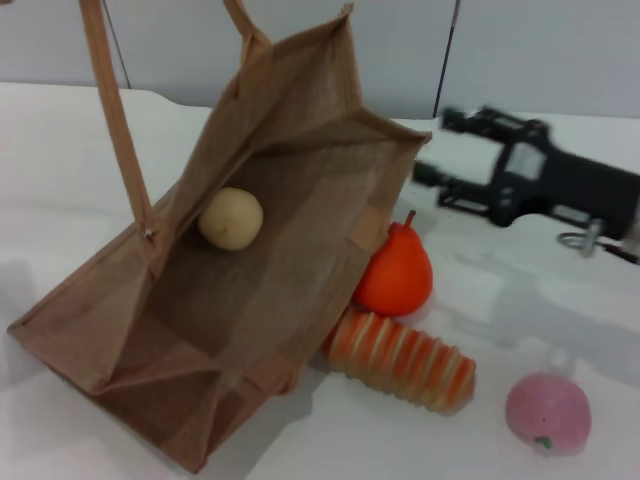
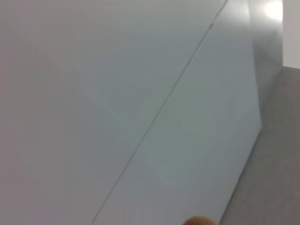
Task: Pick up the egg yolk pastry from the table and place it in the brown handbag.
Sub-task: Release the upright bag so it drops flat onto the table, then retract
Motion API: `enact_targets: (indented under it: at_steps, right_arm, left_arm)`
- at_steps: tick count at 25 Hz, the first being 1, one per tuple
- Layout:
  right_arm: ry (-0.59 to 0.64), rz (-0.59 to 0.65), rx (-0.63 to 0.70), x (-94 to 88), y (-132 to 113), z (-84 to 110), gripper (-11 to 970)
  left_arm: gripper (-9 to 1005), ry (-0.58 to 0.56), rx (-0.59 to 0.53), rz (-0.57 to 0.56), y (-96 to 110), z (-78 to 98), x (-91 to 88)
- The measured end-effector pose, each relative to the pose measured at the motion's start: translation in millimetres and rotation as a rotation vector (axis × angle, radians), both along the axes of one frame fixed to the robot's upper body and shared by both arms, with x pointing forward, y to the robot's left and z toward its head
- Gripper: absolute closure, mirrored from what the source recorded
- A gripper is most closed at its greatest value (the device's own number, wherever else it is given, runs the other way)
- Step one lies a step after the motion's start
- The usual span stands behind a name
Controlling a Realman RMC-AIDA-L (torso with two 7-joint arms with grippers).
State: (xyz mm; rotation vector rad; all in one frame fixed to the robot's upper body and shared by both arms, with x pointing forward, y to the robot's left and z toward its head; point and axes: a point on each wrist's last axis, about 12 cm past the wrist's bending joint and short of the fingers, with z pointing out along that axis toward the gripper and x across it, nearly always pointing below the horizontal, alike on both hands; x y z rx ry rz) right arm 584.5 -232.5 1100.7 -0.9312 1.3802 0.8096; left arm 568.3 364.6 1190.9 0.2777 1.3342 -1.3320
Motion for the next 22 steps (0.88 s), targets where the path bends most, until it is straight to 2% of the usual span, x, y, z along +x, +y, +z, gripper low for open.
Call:
enact_targets:
  at_steps: [5,10,15,22]
  right_arm:
    - [-0.099,-0.136,0.114,-14.1,-26.2,-0.2,199]
    - [-0.175,-0.213,0.168,-25.5,-39.7,-1.0,201]
    - [-0.183,-0.249,0.182,-27.7,-43.5,-2.7,202]
    - [-0.189,-0.274,0.19,-28.7,-47.1,-3.1,204]
  left_arm:
    - [816,0.006,0.017,0.057,-1.2,-11.4,2.4]
    - [806,0.018,-0.003,0.165,4.9,-22.5,3.7]
    - [797,0.009,-0.017,0.31,12.9,-36.5,1.2]
    - [784,-0.037,0.031,0.371,10.7,-44.3,-0.9]
